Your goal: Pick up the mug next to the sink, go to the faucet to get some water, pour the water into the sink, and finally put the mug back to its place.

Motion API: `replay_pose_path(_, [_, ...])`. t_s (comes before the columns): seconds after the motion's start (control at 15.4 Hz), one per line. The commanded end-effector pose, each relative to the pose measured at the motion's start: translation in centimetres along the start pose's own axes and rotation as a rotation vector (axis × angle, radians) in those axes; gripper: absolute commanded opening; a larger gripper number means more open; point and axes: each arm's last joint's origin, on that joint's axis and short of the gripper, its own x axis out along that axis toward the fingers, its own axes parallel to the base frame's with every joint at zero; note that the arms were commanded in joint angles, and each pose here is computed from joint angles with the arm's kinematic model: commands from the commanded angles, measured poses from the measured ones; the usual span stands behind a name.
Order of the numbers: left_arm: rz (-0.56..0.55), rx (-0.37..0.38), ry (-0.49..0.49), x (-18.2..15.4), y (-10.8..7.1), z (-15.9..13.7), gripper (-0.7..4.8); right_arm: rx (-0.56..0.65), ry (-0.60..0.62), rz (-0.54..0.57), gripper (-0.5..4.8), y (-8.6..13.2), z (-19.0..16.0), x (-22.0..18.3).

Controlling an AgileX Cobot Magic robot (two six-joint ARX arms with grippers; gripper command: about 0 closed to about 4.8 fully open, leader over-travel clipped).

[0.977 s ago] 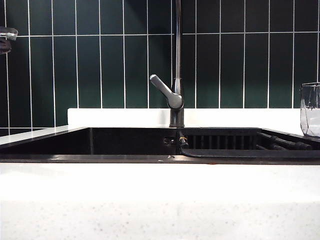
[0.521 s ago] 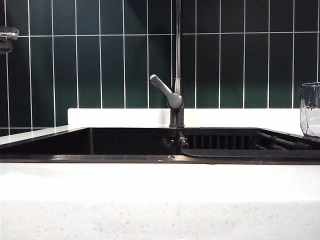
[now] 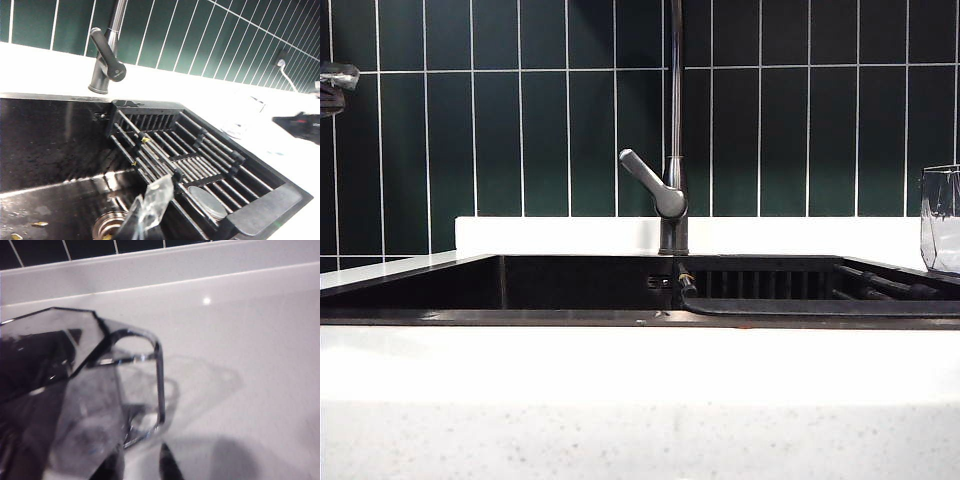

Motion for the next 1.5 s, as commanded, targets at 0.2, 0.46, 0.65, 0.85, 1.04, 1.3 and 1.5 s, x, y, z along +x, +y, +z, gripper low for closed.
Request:
replay_pose_path(0.2, [0.154, 0.028, -0.057, 0.0, 0.4, 0.3, -0.05, 0.031, -0.074, 0.032, 0.16, 1.0, 0.1, -4.0])
replay_pose_path(0.46, [0.171, 0.057, -0.059, -0.1, 0.4, 0.3, -0.05, -0.004, -0.179, 0.136, -0.05, 2.7, 0.9, -6.4])
replay_pose_path(0.65, [0.172, 0.057, -0.059, -0.1, 0.5, 0.3, -0.05, -0.022, -0.269, 0.142, -0.05, 3.5, -0.2, -8.2])
replay_pose_path(0.85, [0.171, 0.059, -0.065, -0.1, 0.4, 0.4, -0.05, -0.014, -0.308, 0.131, -0.05, 3.6, -1.7, -9.5])
replay_pose_path(1.04, [0.174, 0.150, -0.058, -0.1, 0.4, 0.4, -0.05, -0.022, -0.282, 0.117, -0.05, 3.5, -2.9, -10.0])
replay_pose_path(1.3, [0.177, 0.158, -0.049, -0.1, 0.5, 0.3, -0.05, -0.031, -0.219, 0.151, -0.05, 3.8, -3.9, -9.8])
replay_pose_path(1.5, [0.196, 0.151, -0.030, -0.1, 0.6, 0.1, -0.05, -0.032, -0.214, 0.168, -0.05, 3.9, -3.9, -9.8])
